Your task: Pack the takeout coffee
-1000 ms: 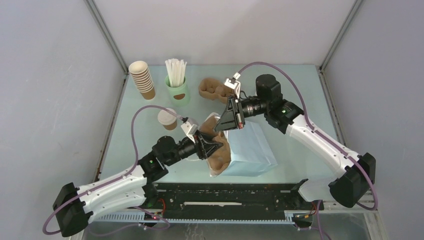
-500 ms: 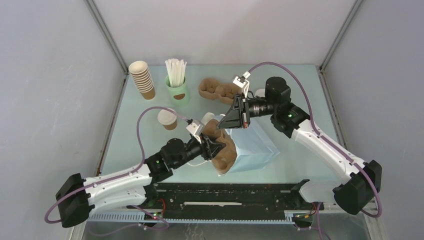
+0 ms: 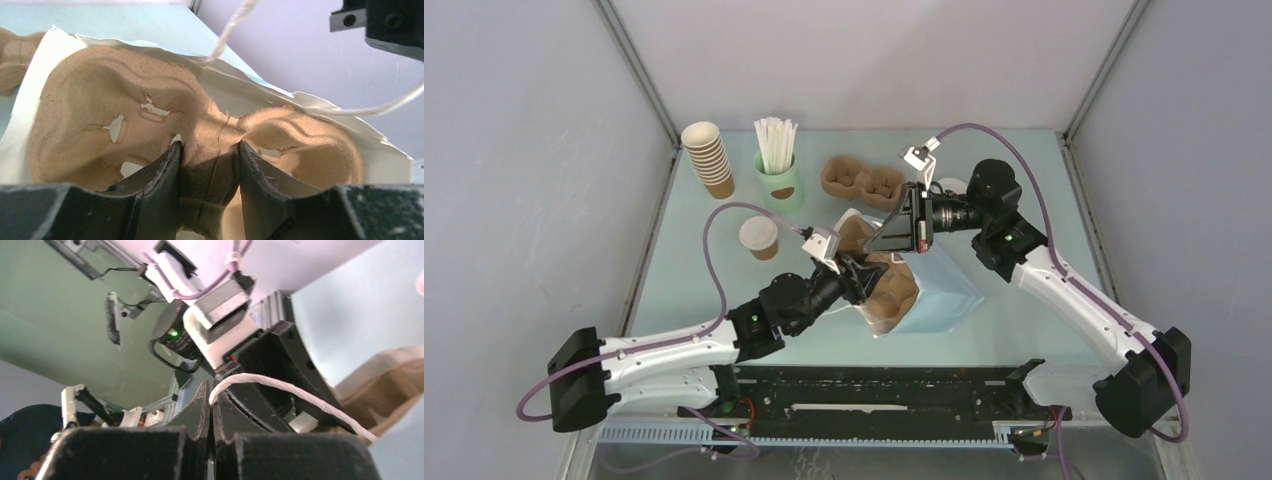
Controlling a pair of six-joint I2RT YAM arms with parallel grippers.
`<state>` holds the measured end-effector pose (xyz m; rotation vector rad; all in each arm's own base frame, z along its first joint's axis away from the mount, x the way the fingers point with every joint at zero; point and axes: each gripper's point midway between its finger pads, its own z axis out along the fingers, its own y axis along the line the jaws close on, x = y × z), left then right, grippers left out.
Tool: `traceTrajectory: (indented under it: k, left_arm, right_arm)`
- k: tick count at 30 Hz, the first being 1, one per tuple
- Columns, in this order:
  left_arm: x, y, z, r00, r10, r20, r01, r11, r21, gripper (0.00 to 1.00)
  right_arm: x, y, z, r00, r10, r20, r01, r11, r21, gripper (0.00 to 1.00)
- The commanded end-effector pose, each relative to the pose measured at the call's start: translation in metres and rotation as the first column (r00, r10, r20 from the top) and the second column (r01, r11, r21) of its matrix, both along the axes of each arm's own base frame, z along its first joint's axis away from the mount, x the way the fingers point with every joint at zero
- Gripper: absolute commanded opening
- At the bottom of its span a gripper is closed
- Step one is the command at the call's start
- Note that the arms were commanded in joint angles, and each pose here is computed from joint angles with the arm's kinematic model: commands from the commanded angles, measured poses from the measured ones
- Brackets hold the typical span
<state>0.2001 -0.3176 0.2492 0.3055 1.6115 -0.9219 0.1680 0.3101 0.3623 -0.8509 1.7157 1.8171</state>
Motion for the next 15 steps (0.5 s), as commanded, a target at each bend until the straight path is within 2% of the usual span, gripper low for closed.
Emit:
traceTrajectory:
  k: [1,3,9,15]
  left_arm:
    - [0.007,0.02,0.044,0.994,0.1,0.051,-0.096,0.993,-0.072,0.41]
    - [0.004,0.021,0.045,0.995,0.09,0.05,-0.087,0.994,-0.066,0.41]
    - [-0.002,0.003,0.031,1.0,0.017,0.019,-0.017,1.0,-0.009,0.41]
    - [0.0,-0.019,0.012,1.0,-0.021,-0.014,0.022,0.997,0.074,0.42]
  right_arm:
    - [-0.025,0.006,0.046,0.995,0.092,0.044,-0.098,0.985,0.14,0.0]
    - [-0.026,0.006,0.05,0.994,0.106,0.037,-0.111,0.979,0.171,0.0]
    - [-0.012,-0.013,0.022,0.996,0.086,-0.036,-0.078,0.978,0.195,0.0]
    - [0.012,-0.039,-0.02,0.985,-0.022,-0.169,0.044,0.991,0.127,0.0]
